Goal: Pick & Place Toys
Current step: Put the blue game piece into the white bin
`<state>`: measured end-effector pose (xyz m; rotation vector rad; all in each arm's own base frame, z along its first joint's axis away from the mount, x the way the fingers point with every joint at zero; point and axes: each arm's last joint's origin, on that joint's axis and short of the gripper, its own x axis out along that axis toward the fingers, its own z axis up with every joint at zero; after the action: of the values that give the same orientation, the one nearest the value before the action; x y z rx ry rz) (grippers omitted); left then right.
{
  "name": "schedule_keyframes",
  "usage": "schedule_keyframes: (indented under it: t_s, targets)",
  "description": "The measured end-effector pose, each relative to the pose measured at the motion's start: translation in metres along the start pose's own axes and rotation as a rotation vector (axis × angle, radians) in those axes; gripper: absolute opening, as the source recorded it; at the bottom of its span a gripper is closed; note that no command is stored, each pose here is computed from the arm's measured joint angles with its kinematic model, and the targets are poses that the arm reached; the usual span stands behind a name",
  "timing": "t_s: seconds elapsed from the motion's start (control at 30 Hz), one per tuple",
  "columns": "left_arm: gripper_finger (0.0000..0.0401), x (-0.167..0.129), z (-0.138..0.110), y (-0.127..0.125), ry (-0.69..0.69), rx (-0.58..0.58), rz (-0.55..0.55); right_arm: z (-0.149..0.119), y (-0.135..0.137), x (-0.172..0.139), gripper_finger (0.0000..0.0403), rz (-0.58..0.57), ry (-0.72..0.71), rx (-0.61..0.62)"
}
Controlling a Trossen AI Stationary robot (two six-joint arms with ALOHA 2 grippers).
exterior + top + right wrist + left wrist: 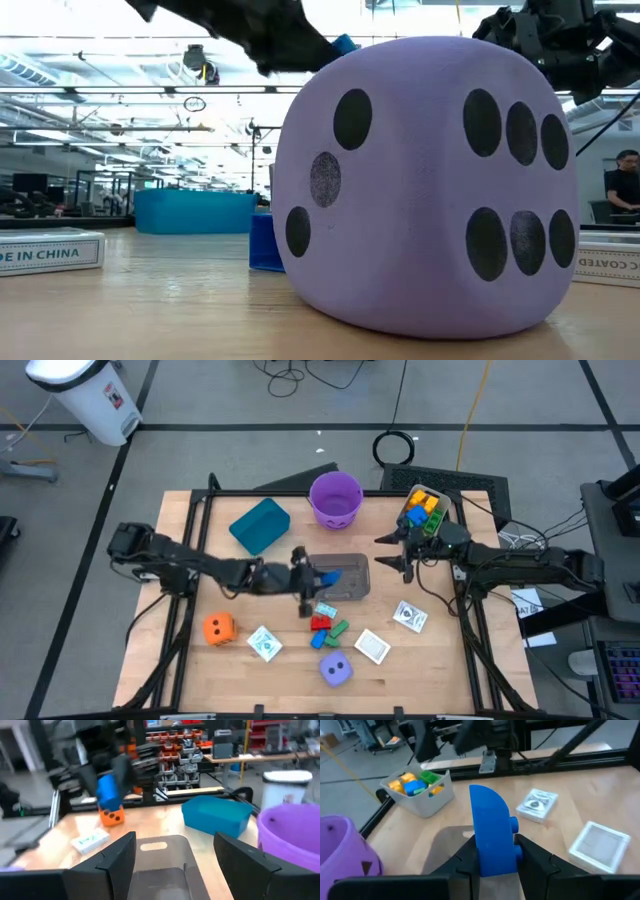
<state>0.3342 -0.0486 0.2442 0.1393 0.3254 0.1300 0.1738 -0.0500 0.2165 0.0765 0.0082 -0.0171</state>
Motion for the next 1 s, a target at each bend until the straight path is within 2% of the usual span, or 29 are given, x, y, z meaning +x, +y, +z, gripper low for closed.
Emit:
schedule_keyframes:
  t_s: [0.13, 0.27, 0.47, 0.67, 0.87, 1.0]
  targets:
    - [0.0102, 0.017, -0.001, 0.023, -0.076, -0.034, -0.013, -0.006, 0.01, 0.006, 0.0242, 0.06, 0.025, -0.104]
    - [0.0108, 0.038, -0.012, 0.033, -0.101, -0.049, -0.06, -0.009, 0.018, 0.017, 0.0242, 0.052, 0.0, -0.114]
    - [0.01, 0.054, -0.018, 0.033, -0.103, -0.053, -0.092, -0.015, 0.023, 0.034, 0.0242, 0.073, -0.067, -0.101]
    - [0.0113, 0.053, -0.018, 0.028, -0.103, -0.022, -0.102, -0.019, 0.02, 0.055, 0.0242, 0.08, -0.035, -0.046]
    - [0.01, 0.053, -0.019, 0.025, -0.093, -0.013, -0.114, -0.023, 0.023, 0.076, 0.0242, 0.228, 0.011, -0.024]
    - [0.0113, 0.053, -0.019, 0.026, -0.087, -0.018, -0.109, -0.025, 0.023, 0.082, 0.0238, 0.231, 0.027, -0.022]
